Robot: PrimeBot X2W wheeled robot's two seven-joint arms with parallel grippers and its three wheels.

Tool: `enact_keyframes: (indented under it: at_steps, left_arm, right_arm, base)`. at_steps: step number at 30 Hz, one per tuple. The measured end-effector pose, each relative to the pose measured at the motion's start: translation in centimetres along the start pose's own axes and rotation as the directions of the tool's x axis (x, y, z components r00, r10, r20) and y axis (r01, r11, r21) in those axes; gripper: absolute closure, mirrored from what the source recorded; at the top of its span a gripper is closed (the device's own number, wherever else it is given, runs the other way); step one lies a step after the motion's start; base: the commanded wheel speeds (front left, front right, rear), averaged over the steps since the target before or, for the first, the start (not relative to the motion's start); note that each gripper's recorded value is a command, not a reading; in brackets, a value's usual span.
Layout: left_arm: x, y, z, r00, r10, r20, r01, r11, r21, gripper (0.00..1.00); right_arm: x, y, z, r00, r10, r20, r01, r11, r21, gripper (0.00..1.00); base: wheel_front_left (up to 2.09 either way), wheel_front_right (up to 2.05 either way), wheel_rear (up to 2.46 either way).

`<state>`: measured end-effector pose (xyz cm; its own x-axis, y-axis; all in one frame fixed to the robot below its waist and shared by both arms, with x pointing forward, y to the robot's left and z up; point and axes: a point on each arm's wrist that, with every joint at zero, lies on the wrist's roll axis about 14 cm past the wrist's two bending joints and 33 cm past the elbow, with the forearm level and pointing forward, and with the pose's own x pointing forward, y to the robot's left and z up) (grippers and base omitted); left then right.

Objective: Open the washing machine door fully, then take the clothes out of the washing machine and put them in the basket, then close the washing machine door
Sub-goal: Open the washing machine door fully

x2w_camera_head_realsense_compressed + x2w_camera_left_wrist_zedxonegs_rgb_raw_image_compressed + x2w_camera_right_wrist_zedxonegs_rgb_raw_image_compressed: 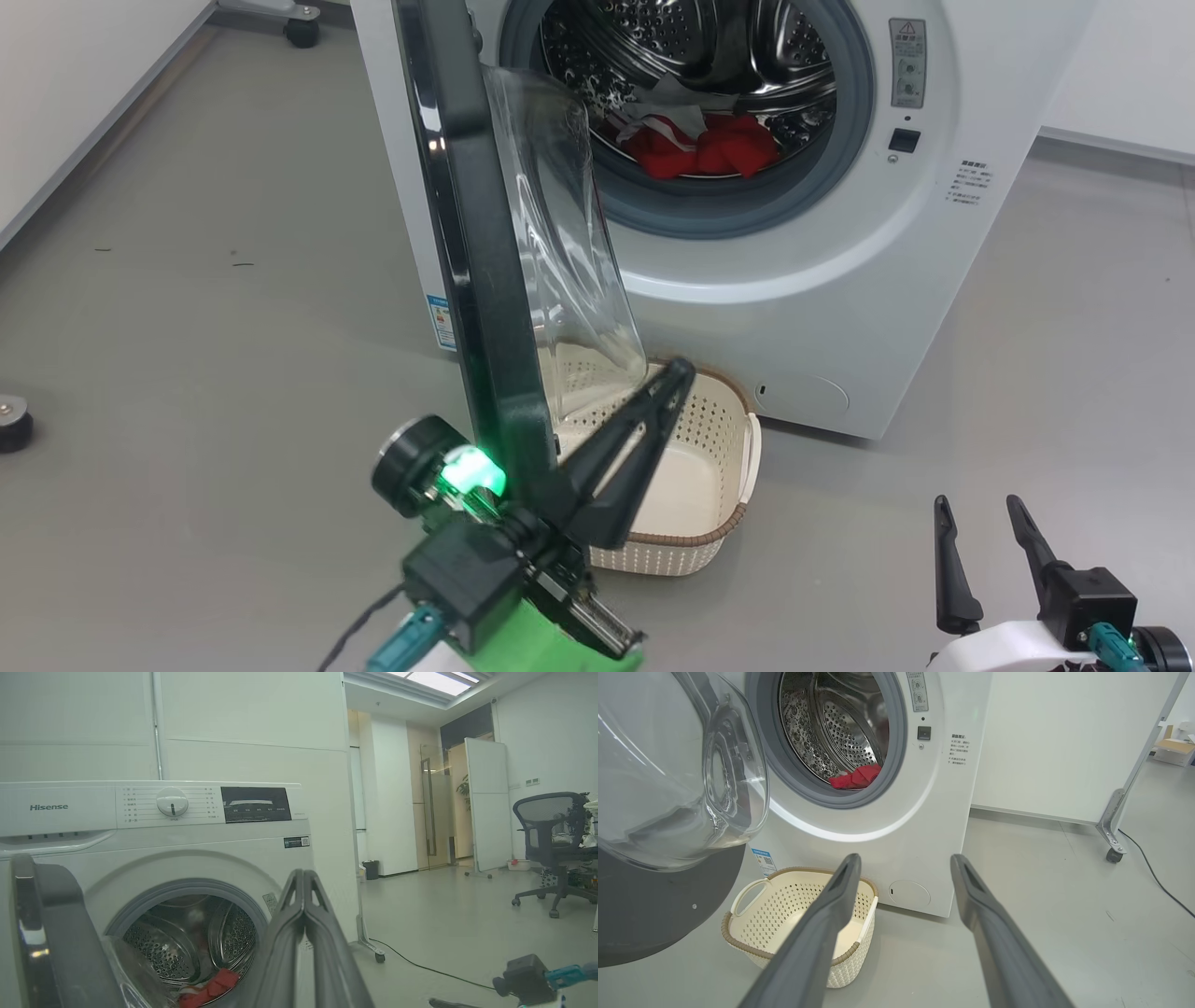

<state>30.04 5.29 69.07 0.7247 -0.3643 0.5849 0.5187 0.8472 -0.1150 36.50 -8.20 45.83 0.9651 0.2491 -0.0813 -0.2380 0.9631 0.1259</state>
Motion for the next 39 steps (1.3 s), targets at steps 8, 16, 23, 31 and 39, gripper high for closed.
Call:
enact_keyframes:
  at_steps: [8, 16, 23, 31, 39]
  left_arm:
    - [-2.4, -1.8, -6.1, 0.969, -0.032, -0.245, 0.013, 0.997, -0.079, 1.00]
    - [-5.9, 0.3, -11.4, 0.883, 0.029, -0.469, -0.067, 0.996, -0.066, 1.00]
    - [-7.0, 2.7, -12.6, 0.848, 0.114, -0.517, -0.146, 0.989, -0.022, 1.00]
    - [-7.9, 3.7, -13.7, 0.819, 0.151, -0.554, -0.182, 0.983, -0.001, 1.00]
    - [-8.5, 5.1, -13.9, 0.803, 0.208, -0.558, -0.233, 0.972, 0.028, 1.00]
  right_arm:
    - [0.0, -0.2, -0.4, 1.000, -0.005, -0.011, 0.005, 1.000, 0.005, 0.00]
    - [0.1, -0.2, -0.6, 1.000, -0.004, -0.018, 0.004, 1.000, 0.003, 0.00]
    - [0.2, -0.4, -0.8, 1.000, -0.006, -0.024, 0.006, 1.000, 0.006, 0.00]
    - [0.1, -0.6, -1.0, 1.000, -0.010, -0.028, 0.010, 1.000, 0.001, 0.00]
    - [0.2, -0.5, -1.1, 0.999, -0.005, -0.032, 0.005, 1.000, 0.001, 0.00]
  base:
    - [0.00, 0.00, 0.00]
    - [0.00, 0.00, 0.00]
    - [0.00, 0.00, 0.00]
    - [0.00, 0.00, 0.00]
    - [0.00, 0.00, 0.00]
